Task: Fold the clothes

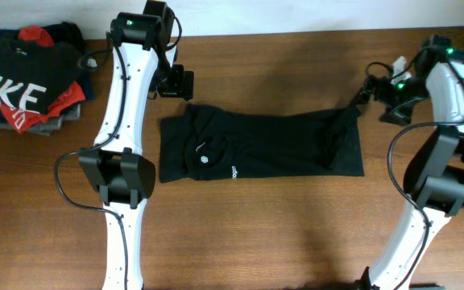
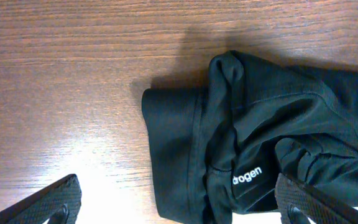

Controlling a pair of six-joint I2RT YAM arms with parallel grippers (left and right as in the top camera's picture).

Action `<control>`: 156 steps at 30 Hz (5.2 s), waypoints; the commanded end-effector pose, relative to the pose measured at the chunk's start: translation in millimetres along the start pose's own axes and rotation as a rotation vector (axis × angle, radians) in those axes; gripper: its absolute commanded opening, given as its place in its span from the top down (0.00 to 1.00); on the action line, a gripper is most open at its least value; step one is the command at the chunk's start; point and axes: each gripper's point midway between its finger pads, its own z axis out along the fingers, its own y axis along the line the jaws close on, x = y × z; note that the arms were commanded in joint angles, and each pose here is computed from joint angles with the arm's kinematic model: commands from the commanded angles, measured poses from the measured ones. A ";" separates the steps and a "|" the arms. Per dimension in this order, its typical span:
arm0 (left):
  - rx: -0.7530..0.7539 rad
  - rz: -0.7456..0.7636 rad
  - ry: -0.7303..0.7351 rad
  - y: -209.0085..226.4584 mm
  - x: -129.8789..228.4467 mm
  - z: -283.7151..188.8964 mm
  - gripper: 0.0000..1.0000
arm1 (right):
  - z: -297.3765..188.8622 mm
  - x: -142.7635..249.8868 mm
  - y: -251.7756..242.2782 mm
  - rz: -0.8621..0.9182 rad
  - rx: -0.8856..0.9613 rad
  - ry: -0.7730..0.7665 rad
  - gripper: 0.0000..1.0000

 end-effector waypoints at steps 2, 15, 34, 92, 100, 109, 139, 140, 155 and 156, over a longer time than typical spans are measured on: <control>0.011 0.000 0.000 -2.8 0.4 -0.8 0.01 | 31.0 8.5 30.2 -0.070 -0.092 0.031 0.01; 0.011 0.000 0.003 -2.6 0.9 -0.8 0.01 | 69.8 19.4 41.6 -0.101 -0.047 0.040 0.00; 0.012 0.000 -0.002 -2.9 -0.3 -0.8 0.01 | 62.8 47.7 109.3 -0.132 -0.242 0.144 0.15; 0.012 0.000 -0.002 -2.8 -0.1 -0.8 0.01 | 22.5 111.2 112.2 -0.283 0.017 0.181 0.26; 0.012 0.000 -0.001 -2.8 0.0 -0.8 0.01 | -67.8 58.7 66.3 -0.338 0.169 0.016 0.05; 0.011 0.000 -0.002 -2.8 -0.3 -0.8 0.01 | -62.6 48.1 -9.3 -0.283 -0.040 0.019 0.01; 0.007 0.000 0.002 -2.1 0.8 -0.8 0.01 | 42.7 61.2 -34.0 -0.290 -0.390 0.118 0.01; 0.007 0.000 0.002 -2.1 0.8 -0.8 0.01 | 45.7 63.6 -33.6 -0.287 -0.392 0.128 0.01; 0.007 0.000 0.001 -2.1 0.6 -0.8 0.01 | 116.6 134.4 -5.5 -0.315 -0.410 0.303 0.00; 0.007 0.000 0.002 -2.1 0.7 -0.8 0.01 | 119.1 135.5 -5.5 -0.304 -0.406 0.304 0.02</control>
